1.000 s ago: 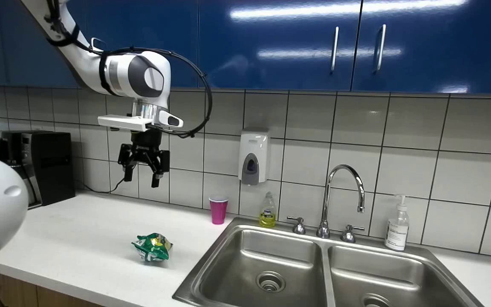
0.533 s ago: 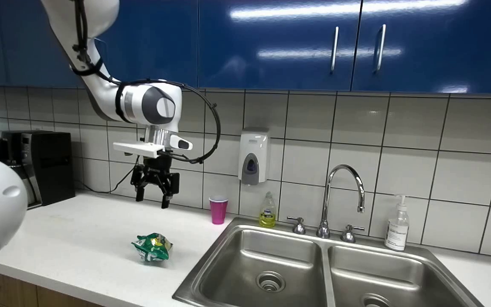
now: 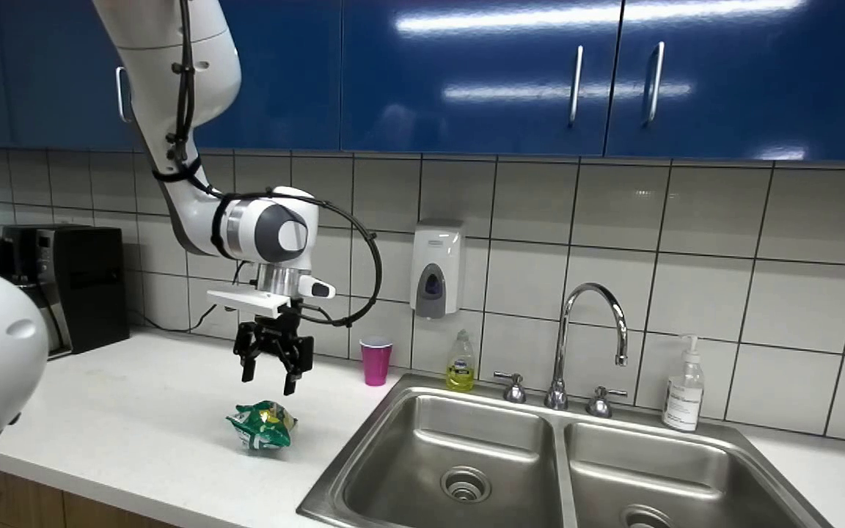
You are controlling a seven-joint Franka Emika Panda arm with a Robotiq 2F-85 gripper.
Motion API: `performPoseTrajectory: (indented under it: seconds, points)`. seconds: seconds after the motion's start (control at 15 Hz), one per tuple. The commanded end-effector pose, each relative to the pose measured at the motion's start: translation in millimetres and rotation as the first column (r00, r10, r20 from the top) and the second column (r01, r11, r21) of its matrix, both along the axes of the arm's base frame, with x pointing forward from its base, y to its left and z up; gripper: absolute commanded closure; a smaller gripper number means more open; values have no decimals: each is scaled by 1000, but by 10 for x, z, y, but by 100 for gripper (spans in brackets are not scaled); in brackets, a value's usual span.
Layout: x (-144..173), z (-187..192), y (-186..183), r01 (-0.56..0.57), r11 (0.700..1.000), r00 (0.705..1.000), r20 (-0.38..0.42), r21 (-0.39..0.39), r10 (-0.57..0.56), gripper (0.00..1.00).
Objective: Put the pack of lays in the sink
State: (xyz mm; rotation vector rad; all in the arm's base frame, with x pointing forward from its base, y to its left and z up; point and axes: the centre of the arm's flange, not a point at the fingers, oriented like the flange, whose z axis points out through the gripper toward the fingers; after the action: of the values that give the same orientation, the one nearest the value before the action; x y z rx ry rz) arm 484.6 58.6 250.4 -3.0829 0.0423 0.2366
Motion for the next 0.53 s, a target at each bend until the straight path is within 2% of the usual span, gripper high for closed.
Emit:
performPoseTrajectory:
  seconds: [0.0,0.47]
  points:
    - [197,-163,110,-8,1000,1000,18,13,8,0]
    - [385,-436,287,-22,1000,1000,21,17,22,0]
